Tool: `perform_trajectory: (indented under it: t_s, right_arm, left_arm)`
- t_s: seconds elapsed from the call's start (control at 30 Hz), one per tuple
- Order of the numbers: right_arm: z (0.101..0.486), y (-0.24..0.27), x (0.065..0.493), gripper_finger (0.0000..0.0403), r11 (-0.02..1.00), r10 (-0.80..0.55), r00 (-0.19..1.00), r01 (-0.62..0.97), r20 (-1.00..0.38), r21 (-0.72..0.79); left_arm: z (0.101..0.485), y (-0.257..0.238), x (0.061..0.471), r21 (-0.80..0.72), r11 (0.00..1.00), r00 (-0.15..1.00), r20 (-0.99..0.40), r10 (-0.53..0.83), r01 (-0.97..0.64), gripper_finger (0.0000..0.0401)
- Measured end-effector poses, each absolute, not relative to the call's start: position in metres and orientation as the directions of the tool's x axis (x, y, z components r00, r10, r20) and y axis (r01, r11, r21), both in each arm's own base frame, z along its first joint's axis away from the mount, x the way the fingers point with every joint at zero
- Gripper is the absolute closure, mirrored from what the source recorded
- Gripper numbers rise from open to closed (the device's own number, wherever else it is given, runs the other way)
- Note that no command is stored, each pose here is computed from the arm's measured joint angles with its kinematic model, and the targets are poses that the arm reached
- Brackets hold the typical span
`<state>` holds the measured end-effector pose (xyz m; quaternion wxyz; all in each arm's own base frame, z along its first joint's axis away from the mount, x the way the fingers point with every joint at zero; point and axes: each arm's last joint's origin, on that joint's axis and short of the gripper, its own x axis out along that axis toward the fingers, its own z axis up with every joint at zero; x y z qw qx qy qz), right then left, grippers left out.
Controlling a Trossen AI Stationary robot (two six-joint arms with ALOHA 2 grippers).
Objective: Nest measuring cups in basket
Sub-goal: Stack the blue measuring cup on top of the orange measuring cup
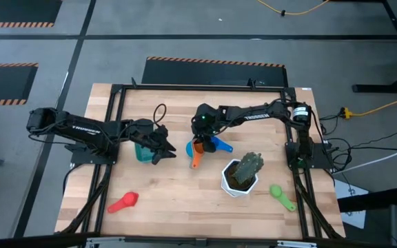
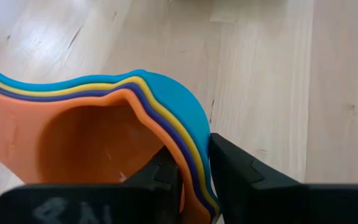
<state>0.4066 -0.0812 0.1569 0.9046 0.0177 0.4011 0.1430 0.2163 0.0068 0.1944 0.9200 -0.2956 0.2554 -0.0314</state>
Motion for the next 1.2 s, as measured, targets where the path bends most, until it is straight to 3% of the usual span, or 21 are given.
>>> perform_trajectory:
  t_s: [0.53,0.93,1.2]
  right_arm:
    - [0.1543,-0.0811,0.4059,0.0318,0.958,0.275,0.625,-0.243,-0.73,0.152]
    - [0.1553,-0.0814,0.4072,0.0223,0.959,0.272,0.637,-0.244,-0.721,0.146]
    - [0.1572,-0.0819,0.4095,0.0213,0.96,0.267,0.66,-0.248,-0.703,0.131]
  left_arm:
    - [0.1944,0.0068,0.2163,-0.56,0.823,0.867,-0.452,-0.209,-0.093,0.022]
    - [0.1943,0.0072,0.2164,-0.553,0.827,0.87,-0.454,-0.191,-0.106,0.022]
    - [0.1942,0.0073,0.2164,-0.552,0.827,0.87,-0.454,-0.19,-0.108,0.022]
